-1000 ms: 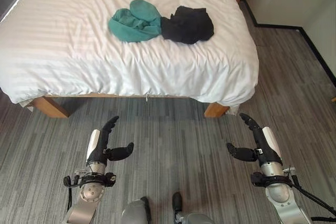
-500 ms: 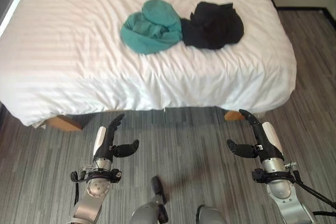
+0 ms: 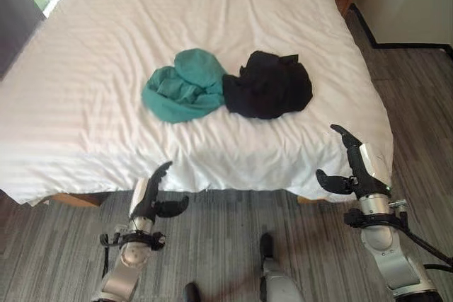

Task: Pick up bed clothes into laundry basket.

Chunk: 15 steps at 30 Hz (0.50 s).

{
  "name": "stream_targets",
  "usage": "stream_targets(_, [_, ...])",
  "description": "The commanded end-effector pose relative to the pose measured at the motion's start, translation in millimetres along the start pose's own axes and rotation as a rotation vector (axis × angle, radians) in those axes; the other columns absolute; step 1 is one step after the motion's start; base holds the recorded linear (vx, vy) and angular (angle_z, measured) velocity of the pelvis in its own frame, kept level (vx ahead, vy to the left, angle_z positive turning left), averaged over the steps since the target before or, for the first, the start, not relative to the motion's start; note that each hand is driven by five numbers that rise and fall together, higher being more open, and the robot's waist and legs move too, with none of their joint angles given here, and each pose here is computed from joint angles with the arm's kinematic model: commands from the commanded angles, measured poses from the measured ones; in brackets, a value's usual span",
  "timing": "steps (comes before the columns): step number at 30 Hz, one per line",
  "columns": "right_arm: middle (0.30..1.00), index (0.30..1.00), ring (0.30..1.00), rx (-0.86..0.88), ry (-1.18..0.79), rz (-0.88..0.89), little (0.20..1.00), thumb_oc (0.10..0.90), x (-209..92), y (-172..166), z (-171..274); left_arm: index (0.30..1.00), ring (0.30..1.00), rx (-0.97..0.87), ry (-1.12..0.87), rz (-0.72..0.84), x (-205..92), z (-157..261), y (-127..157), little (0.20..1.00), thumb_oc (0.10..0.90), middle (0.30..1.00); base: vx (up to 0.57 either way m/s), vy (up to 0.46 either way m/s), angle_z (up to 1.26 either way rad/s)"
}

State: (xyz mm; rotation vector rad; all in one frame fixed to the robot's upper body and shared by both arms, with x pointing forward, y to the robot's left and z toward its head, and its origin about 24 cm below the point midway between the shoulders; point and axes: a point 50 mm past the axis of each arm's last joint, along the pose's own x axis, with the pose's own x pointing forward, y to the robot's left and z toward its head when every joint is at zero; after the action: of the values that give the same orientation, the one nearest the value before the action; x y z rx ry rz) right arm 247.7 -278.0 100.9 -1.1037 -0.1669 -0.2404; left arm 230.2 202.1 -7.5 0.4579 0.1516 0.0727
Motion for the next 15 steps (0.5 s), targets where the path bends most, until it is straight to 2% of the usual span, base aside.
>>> stream_targets(1, [0.9, 0.9, 0.9, -0.085, -0.235, -0.339, 0.9, 0.8, 40, -68, 40, 0.9, 0.9, 0.035, -0.243, 0.084, 5, 37, 33, 0.9, 0.8, 0.9, 0.13, -0.222, 0.26])
stream_targets(7, [0.9, 0.9, 0.9, -0.176, -0.261, -0.346, 0.9, 0.8, 64, -83, 47, 0.9, 0.9, -0.025, -0.173, 0.09, -6, 23, 36, 0.9, 0.8, 0.9, 0.16, -0.404, 0.23])
stream_targets(15, [0.9, 0.9, 0.9, -0.229, -0.239, -0.158, 0.9, 0.8, 89, -53, 49, 0.9, 0.9, -0.06, -0.052, 0.049, -25, -6, 28, 0.9, 0.8, 0.9, 0.25, -0.022, 0.13])
